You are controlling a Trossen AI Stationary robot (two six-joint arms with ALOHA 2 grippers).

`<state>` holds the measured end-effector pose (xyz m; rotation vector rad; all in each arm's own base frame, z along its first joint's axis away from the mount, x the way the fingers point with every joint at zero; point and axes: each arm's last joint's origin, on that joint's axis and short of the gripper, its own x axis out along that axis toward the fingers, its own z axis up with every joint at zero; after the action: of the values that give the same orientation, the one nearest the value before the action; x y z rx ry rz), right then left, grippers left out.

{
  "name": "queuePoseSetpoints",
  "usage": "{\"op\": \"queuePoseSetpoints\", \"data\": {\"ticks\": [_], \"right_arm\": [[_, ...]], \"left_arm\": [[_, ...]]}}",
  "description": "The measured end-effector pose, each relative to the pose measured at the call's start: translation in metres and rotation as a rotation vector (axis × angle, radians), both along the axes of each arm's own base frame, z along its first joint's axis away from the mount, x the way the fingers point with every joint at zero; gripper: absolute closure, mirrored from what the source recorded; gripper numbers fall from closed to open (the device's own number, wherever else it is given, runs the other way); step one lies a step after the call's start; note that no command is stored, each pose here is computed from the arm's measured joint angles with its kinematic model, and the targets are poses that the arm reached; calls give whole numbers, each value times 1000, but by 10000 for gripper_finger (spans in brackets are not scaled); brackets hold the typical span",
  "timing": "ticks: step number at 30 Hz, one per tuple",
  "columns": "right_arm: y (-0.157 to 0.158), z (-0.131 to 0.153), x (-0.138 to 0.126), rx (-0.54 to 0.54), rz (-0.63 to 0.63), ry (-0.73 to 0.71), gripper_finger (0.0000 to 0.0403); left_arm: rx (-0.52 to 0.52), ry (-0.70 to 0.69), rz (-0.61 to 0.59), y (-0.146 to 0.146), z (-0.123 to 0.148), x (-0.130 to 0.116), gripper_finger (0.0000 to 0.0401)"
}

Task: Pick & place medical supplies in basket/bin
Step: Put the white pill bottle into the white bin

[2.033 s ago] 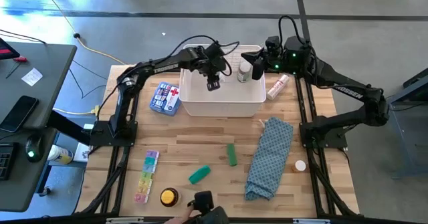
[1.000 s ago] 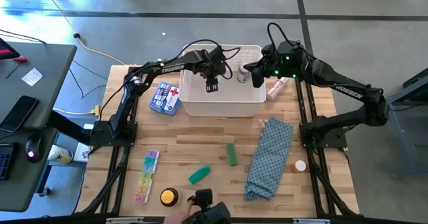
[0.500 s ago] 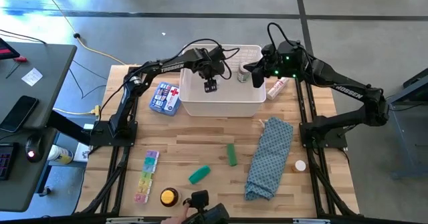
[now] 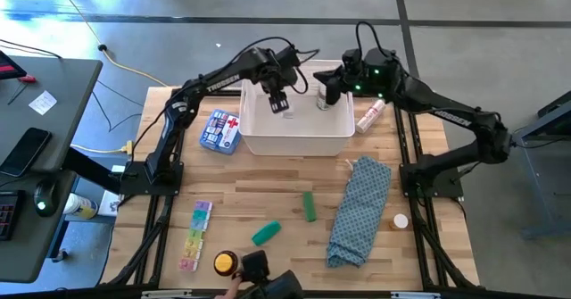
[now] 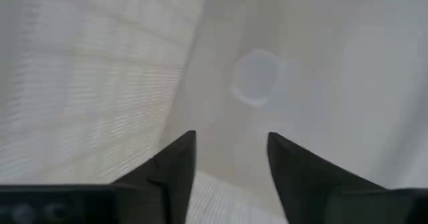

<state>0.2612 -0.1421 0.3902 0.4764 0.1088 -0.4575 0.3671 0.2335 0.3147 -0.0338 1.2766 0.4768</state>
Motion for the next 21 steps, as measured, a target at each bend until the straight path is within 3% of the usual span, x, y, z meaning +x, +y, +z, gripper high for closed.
{"op": "queuePoseSetpoints", "data": {"ticks": [5,10,13,15,18,21], "right_arm": [[-9,-6,10,6,35,30,403],[-17,8,5,-53,9,-4,403],[-24,13,2,-78,-23,-15,403],[-30,11,5,-80,-21,-24,403],[-39,-4,15,-62,26,16,403],[-43,-20,31,-46,75,44,403]], "left_arm": [[-7,-23,77,7,27,-22,285],[-29,-95,106,11,56,-49,377],[-33,-155,136,10,71,-63,376],[-19,-195,146,6,83,-71,354],[13,-247,147,-2,101,-81,321],[48,-305,149,-11,118,-92,319]]}}
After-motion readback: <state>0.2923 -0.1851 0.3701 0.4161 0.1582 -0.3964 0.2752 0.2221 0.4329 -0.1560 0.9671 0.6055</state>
